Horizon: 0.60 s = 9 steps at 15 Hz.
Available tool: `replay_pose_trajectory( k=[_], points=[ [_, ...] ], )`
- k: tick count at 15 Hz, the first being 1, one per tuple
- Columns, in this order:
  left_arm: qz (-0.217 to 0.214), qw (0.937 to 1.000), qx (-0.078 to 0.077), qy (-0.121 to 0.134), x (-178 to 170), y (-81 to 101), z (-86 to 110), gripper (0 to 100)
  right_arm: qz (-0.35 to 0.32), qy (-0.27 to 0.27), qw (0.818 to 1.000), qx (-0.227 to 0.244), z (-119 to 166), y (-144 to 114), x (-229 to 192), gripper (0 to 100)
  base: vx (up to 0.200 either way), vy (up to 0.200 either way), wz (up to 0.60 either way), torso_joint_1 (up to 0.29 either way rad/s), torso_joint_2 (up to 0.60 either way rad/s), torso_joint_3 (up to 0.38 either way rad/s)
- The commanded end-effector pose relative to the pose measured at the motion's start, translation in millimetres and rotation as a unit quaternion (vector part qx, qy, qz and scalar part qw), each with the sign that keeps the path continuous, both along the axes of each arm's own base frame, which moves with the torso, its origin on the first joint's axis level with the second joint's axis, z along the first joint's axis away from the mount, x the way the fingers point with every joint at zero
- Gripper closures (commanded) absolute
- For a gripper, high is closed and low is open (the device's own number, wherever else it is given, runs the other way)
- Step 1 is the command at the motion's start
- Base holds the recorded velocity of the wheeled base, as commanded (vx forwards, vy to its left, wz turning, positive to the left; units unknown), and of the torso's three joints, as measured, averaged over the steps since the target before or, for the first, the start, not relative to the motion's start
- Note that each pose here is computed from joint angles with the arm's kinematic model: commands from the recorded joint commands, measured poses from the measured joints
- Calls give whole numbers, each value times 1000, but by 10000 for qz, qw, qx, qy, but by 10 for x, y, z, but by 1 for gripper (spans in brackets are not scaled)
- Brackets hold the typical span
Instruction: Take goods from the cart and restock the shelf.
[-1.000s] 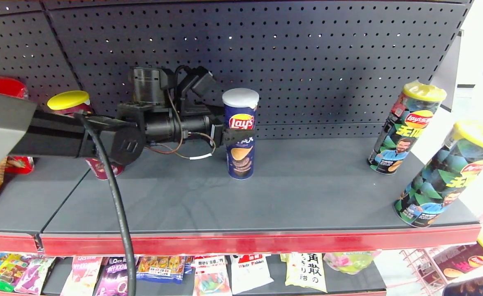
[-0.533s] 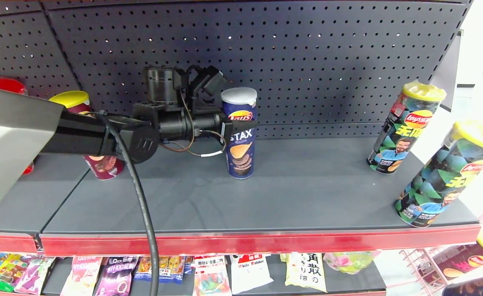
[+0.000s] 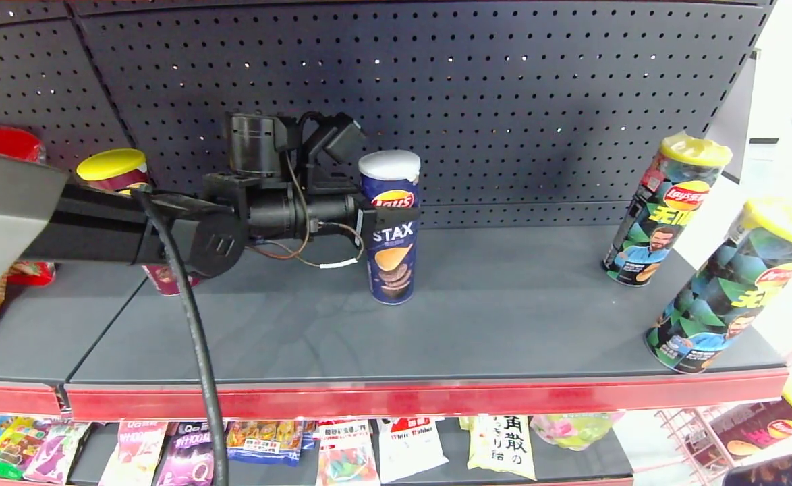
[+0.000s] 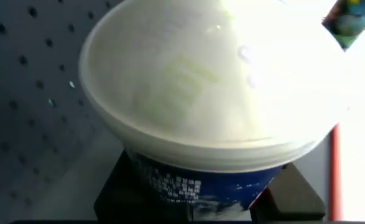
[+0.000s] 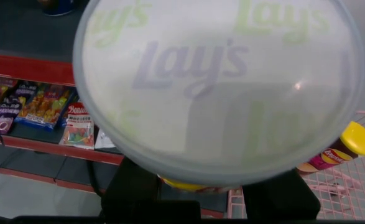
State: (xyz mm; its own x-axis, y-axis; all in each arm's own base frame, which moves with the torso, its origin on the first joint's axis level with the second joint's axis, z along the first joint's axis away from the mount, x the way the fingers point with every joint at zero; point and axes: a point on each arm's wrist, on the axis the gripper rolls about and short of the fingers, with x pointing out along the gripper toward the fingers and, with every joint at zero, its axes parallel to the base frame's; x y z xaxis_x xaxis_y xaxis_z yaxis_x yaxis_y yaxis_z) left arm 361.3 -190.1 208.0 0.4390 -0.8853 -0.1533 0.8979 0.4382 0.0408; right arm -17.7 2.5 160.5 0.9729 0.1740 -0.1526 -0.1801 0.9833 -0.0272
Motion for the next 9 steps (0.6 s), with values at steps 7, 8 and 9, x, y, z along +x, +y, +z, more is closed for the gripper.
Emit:
replay_pose_trajectory(
  k=[7, 8, 9],
  points=[
    [-317, 9993, -81, 162, -895, 178, -34, 100, 20, 78, 10000, 0, 25, 2, 36, 100, 0, 0, 0, 0, 0, 0],
    [-326, 9993, -90, 136, -902, 181, -71, 100, 20, 78, 10000, 0, 25, 2, 36, 100, 0, 0, 0, 0, 0, 0],
    [-340, 9993, -76, 164, -921, 186, -117, 100, 20, 70, 10000, 1, 29, 2, 35, 100, 0, 0, 0, 0, 0, 0]
  ],
)
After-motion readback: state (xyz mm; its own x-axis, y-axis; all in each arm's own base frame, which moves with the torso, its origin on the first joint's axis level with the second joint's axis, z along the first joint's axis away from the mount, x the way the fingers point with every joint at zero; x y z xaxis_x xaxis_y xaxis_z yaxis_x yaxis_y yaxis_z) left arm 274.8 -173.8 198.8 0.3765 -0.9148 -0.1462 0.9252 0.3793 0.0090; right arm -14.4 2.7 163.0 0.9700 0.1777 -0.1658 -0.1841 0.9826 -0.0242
